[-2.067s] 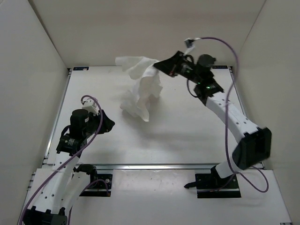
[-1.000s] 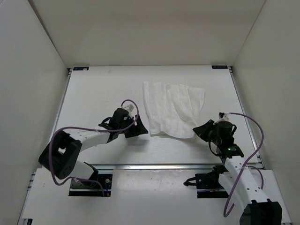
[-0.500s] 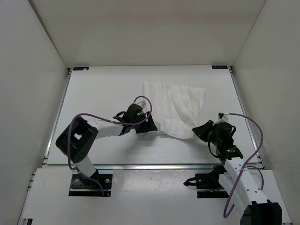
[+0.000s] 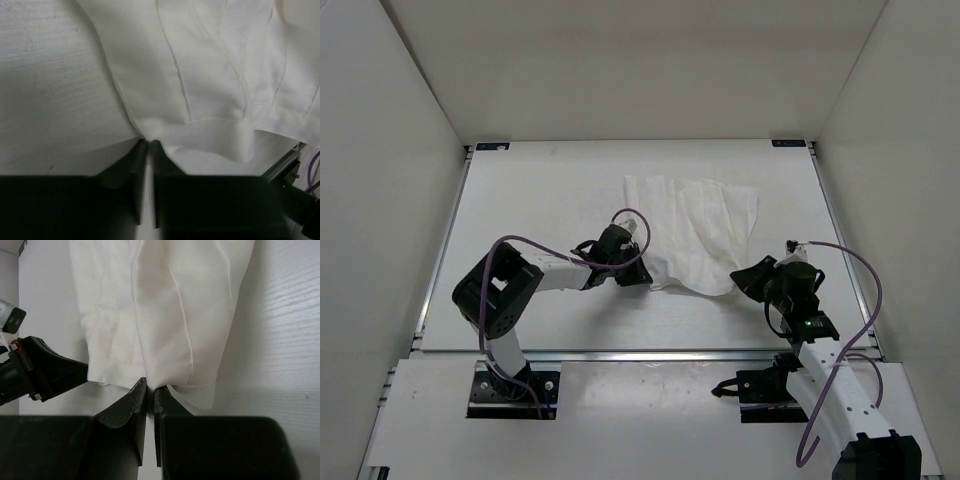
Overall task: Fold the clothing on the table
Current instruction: Flatten the skirt out
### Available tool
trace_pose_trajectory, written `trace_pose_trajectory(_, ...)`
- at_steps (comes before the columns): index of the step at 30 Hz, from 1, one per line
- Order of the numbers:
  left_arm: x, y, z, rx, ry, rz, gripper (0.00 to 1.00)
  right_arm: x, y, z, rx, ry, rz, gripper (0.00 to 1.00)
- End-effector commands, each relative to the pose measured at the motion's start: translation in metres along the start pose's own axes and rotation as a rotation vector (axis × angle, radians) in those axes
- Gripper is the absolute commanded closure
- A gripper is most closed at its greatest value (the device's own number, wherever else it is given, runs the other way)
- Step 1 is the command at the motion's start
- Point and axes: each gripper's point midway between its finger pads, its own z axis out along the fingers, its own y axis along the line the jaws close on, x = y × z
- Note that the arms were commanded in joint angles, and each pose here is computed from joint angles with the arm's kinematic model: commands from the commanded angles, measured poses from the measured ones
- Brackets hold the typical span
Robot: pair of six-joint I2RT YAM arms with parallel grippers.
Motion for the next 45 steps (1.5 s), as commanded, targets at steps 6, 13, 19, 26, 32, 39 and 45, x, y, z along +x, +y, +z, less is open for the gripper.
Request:
trace_pose_trajectory(6,-0.035,-0.005,-0.027,0.05,-0.095,0.004,1.0,-0.028,0.029,-0.007,-0.082,-0.024,-0.112,1.0)
trace_pose_trajectory(13,-0.124,-0.023,-0.148,0.039,-0.367,0.066,1.0,-0.079,0.106,-0.02,-0.245,0.066,-0.255,1.0)
trace_pose_trajectory(19,-0.152,-0.049,-0.275,0.134,-0.618,0.064,1.0,-0.122,0.194,-0.086,-0.504,0.008,-0.269,1.0)
trace_pose_trajectory(26,-0.17,-0.052,-0.319,0.102,-0.689,0.11,1.0,-0.135,0.235,-0.093,-0.676,0.079,-0.178,1.0)
trace_pose_trajectory(32,-0.238,-0.045,-0.298,0.037,-0.659,0.155,1.0,-0.152,0.253,-0.019,-0.731,0.179,-0.112,1.0)
trace_pose_trajectory(39,-0.325,-0.079,-0.343,-0.016,-0.721,0.241,1.0,-0.217,0.321,-0.012,-0.788,0.105,-0.252,1.0)
trace_pose_trajectory(45,-0.277,-0.041,-0.29,0.003,-0.638,0.16,1.0,-0.19,0.242,0.026,-0.686,0.185,-0.106,1.0)
